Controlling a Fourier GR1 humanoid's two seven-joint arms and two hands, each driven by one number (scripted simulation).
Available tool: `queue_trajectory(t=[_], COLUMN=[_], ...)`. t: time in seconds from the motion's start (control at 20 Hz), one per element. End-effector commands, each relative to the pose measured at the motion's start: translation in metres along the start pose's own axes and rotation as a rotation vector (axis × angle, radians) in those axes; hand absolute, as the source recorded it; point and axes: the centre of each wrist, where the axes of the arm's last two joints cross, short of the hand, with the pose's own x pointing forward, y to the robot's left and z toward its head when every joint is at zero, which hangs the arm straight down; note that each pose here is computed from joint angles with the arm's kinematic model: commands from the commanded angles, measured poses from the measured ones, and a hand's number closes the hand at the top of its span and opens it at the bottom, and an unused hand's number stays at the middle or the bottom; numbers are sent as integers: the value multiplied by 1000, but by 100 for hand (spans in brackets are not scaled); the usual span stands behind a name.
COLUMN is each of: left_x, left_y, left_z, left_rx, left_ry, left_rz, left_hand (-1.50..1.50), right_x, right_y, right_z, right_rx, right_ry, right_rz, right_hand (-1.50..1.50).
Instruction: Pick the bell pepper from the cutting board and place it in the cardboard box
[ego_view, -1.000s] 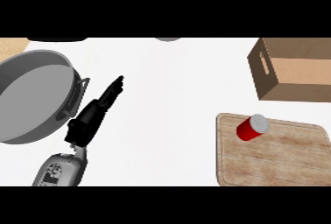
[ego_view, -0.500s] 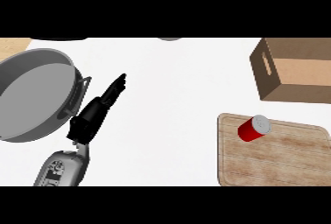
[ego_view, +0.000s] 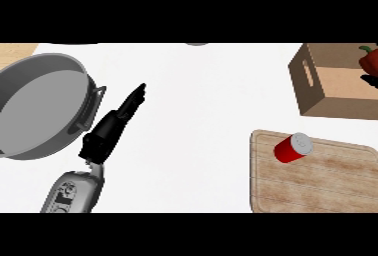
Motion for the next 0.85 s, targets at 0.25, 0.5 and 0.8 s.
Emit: queue_trajectory(t=[0.25, 0.5, 0.8], left_x=[13, 0, 0], left_y=[-7, 1, -4], left_z=[-10, 3, 3], left_rx=[5, 13, 3], left_ry=[-9, 1, 3], left_rz=[-2, 6, 4], left_hand=[0, 0, 0], right_x=[-17, -32, -68], right_y=[13, 1, -50], right_z=[2, 10, 33], right_rx=[31, -176, -283], right_ry=[21, -7, -9], right_rz=[-220, -526, -764], right_hand=[-150, -150, -150])
